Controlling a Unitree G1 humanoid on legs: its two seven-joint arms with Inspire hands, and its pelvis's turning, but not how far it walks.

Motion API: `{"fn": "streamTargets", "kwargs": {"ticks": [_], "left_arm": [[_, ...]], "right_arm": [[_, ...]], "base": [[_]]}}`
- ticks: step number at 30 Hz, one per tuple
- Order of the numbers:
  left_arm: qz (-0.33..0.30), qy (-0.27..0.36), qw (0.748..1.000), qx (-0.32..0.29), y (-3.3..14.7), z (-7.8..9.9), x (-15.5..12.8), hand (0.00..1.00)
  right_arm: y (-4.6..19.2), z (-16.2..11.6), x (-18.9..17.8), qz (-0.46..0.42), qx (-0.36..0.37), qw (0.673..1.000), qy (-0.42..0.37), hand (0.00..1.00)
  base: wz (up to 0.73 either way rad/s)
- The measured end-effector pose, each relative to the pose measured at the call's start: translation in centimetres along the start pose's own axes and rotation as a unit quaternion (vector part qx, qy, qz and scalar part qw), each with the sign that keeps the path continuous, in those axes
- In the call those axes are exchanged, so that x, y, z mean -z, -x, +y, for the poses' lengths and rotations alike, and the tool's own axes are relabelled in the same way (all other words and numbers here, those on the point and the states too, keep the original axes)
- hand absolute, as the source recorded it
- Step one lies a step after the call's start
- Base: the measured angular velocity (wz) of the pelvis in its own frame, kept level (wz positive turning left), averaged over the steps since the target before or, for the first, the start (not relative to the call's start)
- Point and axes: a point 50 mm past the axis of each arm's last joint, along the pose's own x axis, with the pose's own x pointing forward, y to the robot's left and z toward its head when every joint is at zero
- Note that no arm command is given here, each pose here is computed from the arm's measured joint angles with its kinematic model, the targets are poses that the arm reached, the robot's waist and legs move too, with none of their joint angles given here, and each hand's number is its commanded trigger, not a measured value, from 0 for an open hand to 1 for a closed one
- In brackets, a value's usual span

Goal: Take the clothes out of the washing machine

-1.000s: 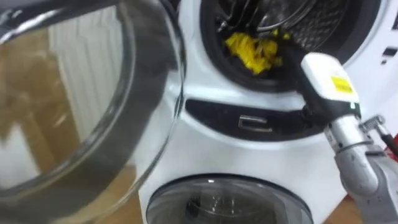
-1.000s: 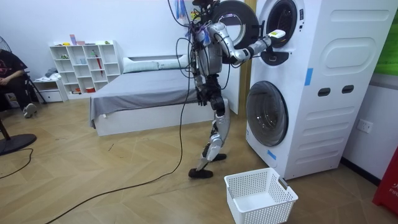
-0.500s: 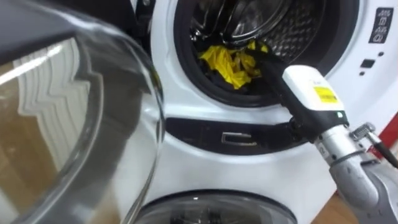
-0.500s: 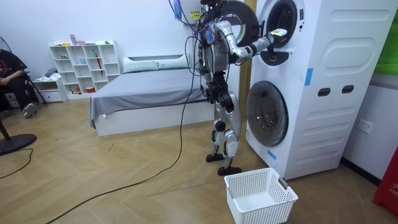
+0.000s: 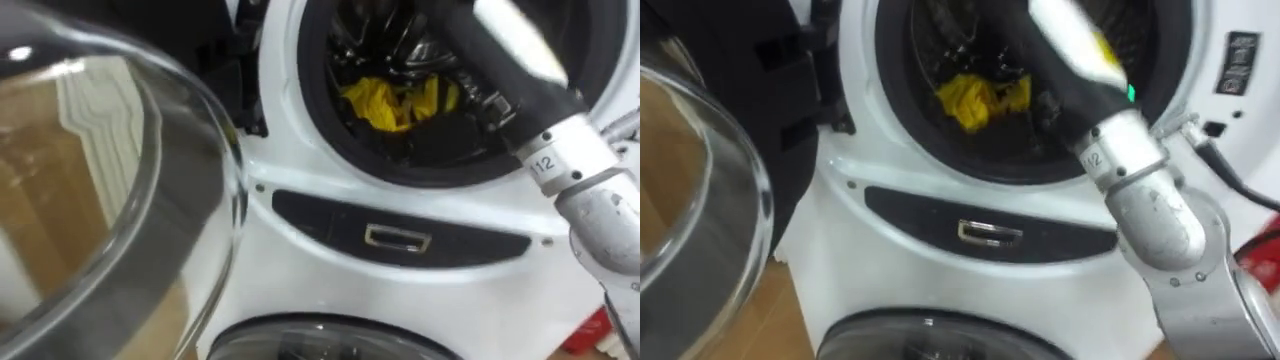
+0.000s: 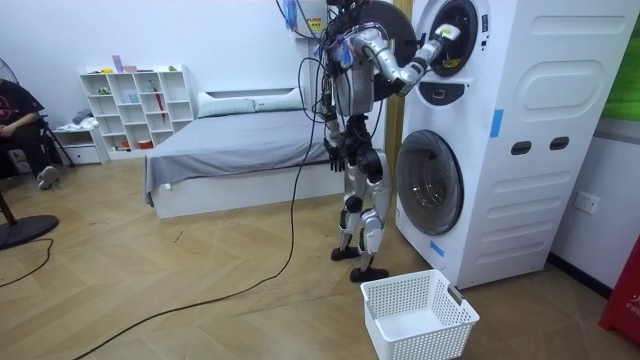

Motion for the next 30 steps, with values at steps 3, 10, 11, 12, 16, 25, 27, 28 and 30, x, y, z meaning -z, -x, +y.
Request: {"fn": "streamTargets", "kwargs": {"ticks": [3,10,11,12,16,25,27,28,30], "left_arm": [[-0.013,0.001,1.000,0.003,0.0,0.1,-0.8,0.00],[-0.032,0.002,0.999,0.001,0.0,0.4,-1.6,0.00],[-0.034,0.002,0.999,0.001,0.0,0.4,-1.6,0.00],[-0.035,0.002,0.999,0.003,0.0,0.3,-1.6,0.00],[-0.028,0.002,1.000,0.006,0.0,0.1,-1.0,0.00],[-0.021,0.001,1.000,0.021,0.1,0.0,-0.5,0.00],[-0.020,0.006,0.999,0.028,0.1,0.0,-0.5,0.00],[-0.019,0.008,0.999,0.029,0.1,0.0,-0.5,0.00],[-0.019,0.010,0.999,0.030,0.1,-0.1,-0.5,0.00]], "right_arm": [[0.0,-0.1,-0.3,-0.008,-0.002,1.000,-0.015,0.00],[0.0,0.2,-0.4,-0.014,-0.020,0.998,-0.059,0.00],[0.0,0.2,-0.5,-0.018,-0.022,0.997,-0.070,0.00],[0.0,0.2,-0.6,-0.022,-0.025,0.996,-0.078,0.00],[0.0,0.2,-0.9,-0.028,-0.031,0.995,-0.088,0.00],[0.1,-0.4,-0.7,-0.014,-0.014,1.000,0.016,0.00],[0.4,-0.9,-0.4,0.002,0.001,0.997,0.079,0.00],[0.6,-1.0,-0.3,0.005,0.004,0.996,0.091,0.00],[1.0,-1.4,-0.1,0.017,0.014,0.992,0.122,0.00]], "base": [[0.02],[-0.05],[-0.03],[0.00],[0.03],[-0.04],[0.00],[0.00],[0.00]]}}
